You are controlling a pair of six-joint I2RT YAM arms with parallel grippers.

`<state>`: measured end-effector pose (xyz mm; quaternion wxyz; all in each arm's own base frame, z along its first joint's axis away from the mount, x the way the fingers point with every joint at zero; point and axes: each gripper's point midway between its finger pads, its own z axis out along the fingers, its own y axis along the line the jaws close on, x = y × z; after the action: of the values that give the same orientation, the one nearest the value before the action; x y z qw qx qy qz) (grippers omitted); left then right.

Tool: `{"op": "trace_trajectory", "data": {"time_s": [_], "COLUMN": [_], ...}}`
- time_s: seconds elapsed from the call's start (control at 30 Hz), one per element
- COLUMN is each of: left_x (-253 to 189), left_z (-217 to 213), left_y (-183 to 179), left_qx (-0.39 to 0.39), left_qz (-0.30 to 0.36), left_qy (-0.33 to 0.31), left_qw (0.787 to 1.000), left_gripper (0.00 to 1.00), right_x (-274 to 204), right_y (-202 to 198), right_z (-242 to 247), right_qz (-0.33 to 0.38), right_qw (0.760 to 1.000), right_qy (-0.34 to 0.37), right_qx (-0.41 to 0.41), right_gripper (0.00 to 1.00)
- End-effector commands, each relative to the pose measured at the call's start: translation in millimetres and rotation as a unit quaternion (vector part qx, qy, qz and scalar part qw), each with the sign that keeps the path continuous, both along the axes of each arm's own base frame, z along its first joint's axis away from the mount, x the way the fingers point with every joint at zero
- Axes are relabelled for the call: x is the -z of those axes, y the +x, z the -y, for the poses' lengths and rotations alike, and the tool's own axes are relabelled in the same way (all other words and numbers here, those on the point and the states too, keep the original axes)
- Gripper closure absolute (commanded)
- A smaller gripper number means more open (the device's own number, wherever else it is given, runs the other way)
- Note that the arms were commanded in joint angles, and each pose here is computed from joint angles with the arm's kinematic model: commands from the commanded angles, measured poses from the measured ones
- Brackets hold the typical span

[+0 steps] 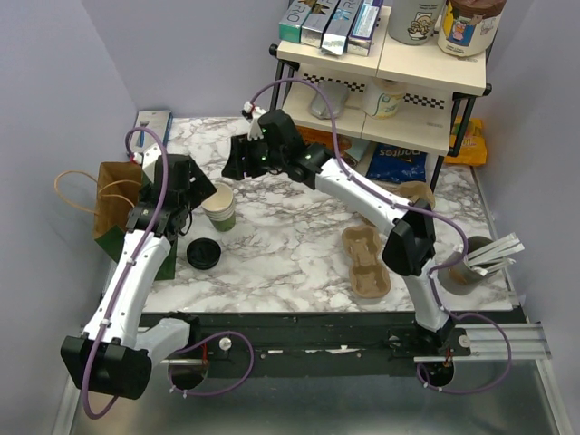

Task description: Pack the takeout coffee

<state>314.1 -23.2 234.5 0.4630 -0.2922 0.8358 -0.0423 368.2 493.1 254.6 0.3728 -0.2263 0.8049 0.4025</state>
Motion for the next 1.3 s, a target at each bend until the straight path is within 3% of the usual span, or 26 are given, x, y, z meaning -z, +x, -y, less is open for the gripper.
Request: {"op": "trace_trajectory", "data": {"time_s": [0.0,0.8,0.9,1.0,1.17,1.27], "left_x": [2.9,23.2,22.2,22.8,21.0,22.4], "left_z": [2.7,0.0,0.8,0.3,-0.8,-2.3], "left_y": [2.7,-2.8,-3.2,-4.3,-7.5,-11.1], "left_qx": [0.005,-0.001,0.001,0.000,-0.002,-0.006], "left_qz": [0.012,0.023,0.025,0.026,0.030,0.030], "left_qy": [-0.045,-0.078,-0.080,-0.080,-0.080,-0.080], "left_qw": [0.999,0.997,0.996,0.996,0.996,0.996], "left_gripper": [0.01,0.01,0.01,0.01,0.01,0.01], "right_x": [54.2,81.1,84.8,83.4,84.5,82.3], "right_y": [-3.2,-7.2,-8.4,-9.9,-10.7,-9.4], "right_z": [-7.4,-28.1,-27.7,-28.1,-25.6,-18.9], "right_qz": [-0.024,-0.037,-0.040,-0.039,-0.046,-0.045], "right_qw": [0.997,0.995,0.995,0.995,0.994,0.992], "right_qy": [-0.071,-0.089,-0.095,-0.095,-0.100,-0.110], "right_qx": [0.010,0.006,0.008,0.008,0.016,0.030], "right_gripper": [0.37,0.57,0.61,0.71,0.75,0.87]}}
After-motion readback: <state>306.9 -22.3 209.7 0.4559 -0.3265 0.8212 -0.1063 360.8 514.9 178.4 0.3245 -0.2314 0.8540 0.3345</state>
